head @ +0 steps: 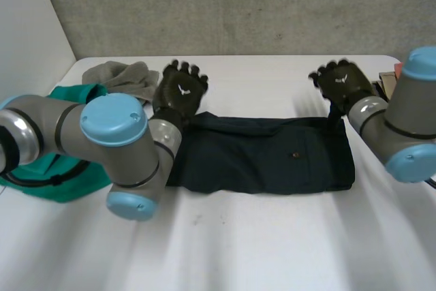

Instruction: Fold the laundry.

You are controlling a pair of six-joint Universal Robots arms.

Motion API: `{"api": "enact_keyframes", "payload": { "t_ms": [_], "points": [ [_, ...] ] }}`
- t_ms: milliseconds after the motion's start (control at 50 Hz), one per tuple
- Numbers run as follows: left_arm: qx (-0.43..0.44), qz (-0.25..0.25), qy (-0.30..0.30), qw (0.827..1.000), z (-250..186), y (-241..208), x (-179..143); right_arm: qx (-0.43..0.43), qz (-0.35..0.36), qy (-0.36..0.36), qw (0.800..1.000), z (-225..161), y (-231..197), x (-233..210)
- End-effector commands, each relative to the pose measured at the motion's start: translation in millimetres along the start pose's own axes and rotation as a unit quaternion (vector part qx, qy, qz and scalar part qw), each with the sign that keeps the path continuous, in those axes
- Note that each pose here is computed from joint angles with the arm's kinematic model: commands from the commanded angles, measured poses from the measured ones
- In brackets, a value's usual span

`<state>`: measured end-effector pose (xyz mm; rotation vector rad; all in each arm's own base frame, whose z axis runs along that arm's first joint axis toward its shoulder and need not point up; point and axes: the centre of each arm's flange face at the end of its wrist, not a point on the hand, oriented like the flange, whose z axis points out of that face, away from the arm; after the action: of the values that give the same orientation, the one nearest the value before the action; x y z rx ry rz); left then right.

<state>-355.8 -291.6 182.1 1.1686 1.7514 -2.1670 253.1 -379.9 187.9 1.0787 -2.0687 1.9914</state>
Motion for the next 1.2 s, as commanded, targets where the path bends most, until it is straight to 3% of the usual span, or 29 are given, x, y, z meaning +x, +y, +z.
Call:
{"api": "enact_keyframes", "payload": {
  "t_ms": [20, 320, 560, 800, 1200],
  "points": [
    [-0.01, -0.051, 0.09, 0.995, -9, 2, 11, -0.082, 0.056, -0.088, 0.991, -28, 6, -9],
    [0.003, -0.06, 0.082, 0.995, 60, 59, 29, -0.09, 0.059, -0.092, 0.99, -49, 4, -12],
    [0.027, -0.045, -0.021, 0.998, 117, 95, -17, -0.085, 0.045, -0.073, 0.993, -83, 11, -15],
    [0.019, -0.051, -0.012, 0.998, 99, 71, -28, -0.104, 0.006, -0.09, 0.991, -108, 40, -34],
    [-0.011, -0.1, 0.033, 0.994, 24, 23, -34, -0.11, -0.026, -0.042, 0.993, -67, 82, -17]
  ]
}}
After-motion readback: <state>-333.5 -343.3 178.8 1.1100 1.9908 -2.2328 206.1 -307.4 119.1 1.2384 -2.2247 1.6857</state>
